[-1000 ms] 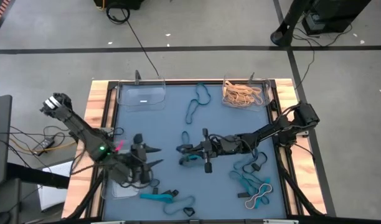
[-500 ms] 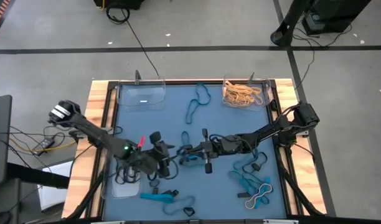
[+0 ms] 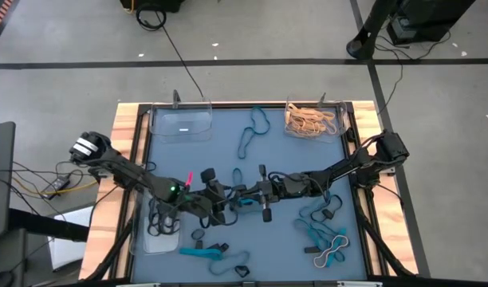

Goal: Sort rubber bands into baskets
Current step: Put the big black rubber band into the bottom left transparent bin

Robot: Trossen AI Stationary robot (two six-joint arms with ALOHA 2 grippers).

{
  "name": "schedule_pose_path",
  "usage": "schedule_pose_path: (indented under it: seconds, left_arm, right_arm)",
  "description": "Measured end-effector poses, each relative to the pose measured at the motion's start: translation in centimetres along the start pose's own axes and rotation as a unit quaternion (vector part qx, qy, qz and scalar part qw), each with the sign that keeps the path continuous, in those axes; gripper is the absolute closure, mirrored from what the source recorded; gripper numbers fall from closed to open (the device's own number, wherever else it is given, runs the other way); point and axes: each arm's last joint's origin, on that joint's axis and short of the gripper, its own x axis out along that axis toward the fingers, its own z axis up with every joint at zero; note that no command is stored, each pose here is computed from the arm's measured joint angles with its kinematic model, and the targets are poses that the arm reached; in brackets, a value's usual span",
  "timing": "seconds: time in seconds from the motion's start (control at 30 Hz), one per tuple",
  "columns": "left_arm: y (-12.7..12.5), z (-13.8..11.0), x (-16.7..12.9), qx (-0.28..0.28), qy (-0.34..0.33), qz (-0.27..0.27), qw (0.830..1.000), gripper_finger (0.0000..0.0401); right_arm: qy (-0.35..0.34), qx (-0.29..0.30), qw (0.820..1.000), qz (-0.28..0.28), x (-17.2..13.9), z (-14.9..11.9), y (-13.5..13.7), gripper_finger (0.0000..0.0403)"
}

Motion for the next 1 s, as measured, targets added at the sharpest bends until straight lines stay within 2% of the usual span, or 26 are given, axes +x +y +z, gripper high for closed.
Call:
schedule_pose_path:
  seconds: [0.1, 0.23, 0.27, 0.43, 0.57, 0.7, 0.87, 1.0]
  left_arm:
    - [0.0, -0.1, 0.0, 0.008, 0.003, 0.000, 1.000, 0.0278]
    - [0.0, 0.0, -0.1, 0.011, 0.002, -0.005, 1.000, 0.0377]
    - [0.0, 0.1, -0.2, 0.011, 0.002, -0.011, 1.000, 0.0387]
    - [-0.1, 0.0, -0.2, 0.008, 0.007, -0.019, 1.000, 0.0392]
    - [0.2, 0.0, -0.7, 0.010, 0.016, -0.019, 1.000, 0.0396]
    - [0.6, 0.3, -1.8, 0.003, 0.036, -0.010, 0.999, 0.0396]
    - [1.0, 1.4, -3.4, -0.011, 0.042, 0.019, 0.999, 0.0397]
    - [0.8, 2.4, -4.5, -0.005, 0.049, 0.028, 0.998, 0.0397]
  right_arm:
    - [0.000, 0.000, 1.000, 0.000, 0.0, 0.0, 0.0, 0.0392]
    - [0.000, 0.000, 1.000, 0.000, 0.0, 0.0, 0.0, 0.0392]
    - [0.001, 0.000, 1.000, -0.001, 0.0, 0.0, 0.0, 0.0392]
    - [0.012, -0.001, 1.000, 0.000, 0.0, -0.2, 0.0, 0.0387]
    - [0.034, -0.005, 0.999, -0.009, 0.0, -0.7, 0.0, 0.0365]
    - [0.096, -0.022, 0.994, -0.041, -0.2, -1.9, -0.2, 0.0335]
    - [0.192, -0.034, 0.978, -0.079, -0.8, -3.7, -0.5, 0.0297]
    - [0.235, -0.030, 0.967, -0.093, -1.2, -4.5, -0.7, 0.0268]
